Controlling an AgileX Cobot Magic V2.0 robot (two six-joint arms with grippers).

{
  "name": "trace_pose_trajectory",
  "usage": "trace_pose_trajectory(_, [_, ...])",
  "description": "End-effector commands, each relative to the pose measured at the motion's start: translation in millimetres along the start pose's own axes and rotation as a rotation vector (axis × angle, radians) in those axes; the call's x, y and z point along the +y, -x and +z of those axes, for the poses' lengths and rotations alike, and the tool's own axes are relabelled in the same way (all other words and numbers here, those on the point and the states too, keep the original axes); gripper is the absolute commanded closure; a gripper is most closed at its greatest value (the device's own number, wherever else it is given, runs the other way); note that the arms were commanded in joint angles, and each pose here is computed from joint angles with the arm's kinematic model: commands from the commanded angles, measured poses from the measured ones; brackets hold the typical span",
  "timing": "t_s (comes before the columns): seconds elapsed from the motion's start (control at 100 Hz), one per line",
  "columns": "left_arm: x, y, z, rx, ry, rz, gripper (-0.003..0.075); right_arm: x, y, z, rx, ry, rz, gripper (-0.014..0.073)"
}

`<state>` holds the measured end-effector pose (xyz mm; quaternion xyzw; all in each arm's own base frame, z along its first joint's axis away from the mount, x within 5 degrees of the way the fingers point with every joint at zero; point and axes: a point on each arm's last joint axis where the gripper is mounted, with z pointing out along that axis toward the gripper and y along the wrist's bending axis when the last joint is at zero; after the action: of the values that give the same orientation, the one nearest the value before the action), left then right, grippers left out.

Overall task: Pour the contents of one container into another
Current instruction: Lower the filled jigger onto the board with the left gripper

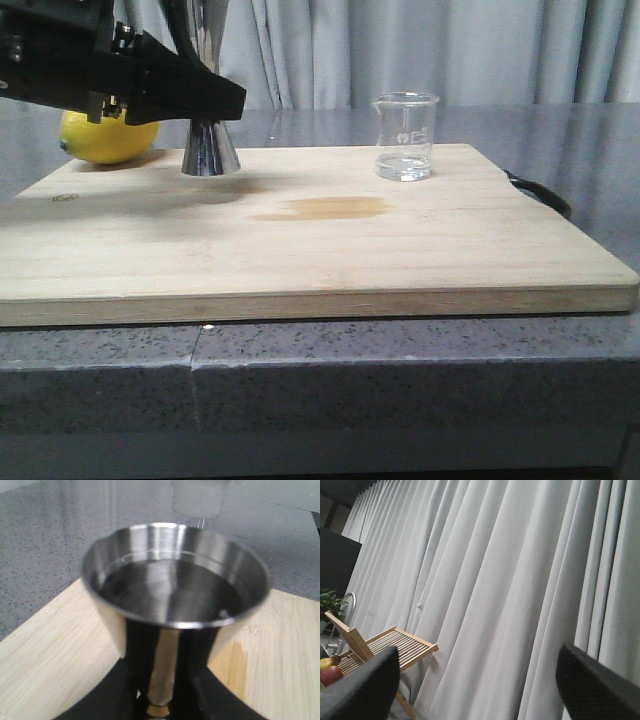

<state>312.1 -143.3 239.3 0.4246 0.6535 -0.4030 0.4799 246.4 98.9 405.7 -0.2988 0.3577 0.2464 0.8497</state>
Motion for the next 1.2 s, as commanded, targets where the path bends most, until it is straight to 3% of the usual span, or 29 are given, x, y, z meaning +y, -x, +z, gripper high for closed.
trace_pose_trajectory(0.0, [-4.0, 25.7, -4.0, -0.143, -0.034, 0.02, 0.074, -1.8, 26.9, 2.8, -0.129, 0.0, -0.033, 0.0019])
trace_pose_trajectory(1.19, [-4.0, 21.6, -2.2, -0.139, -0.055, 0.088, 0.074, -2.9, 24.8, 3.0, -0.105, -0.011, -0.032, 0.0019])
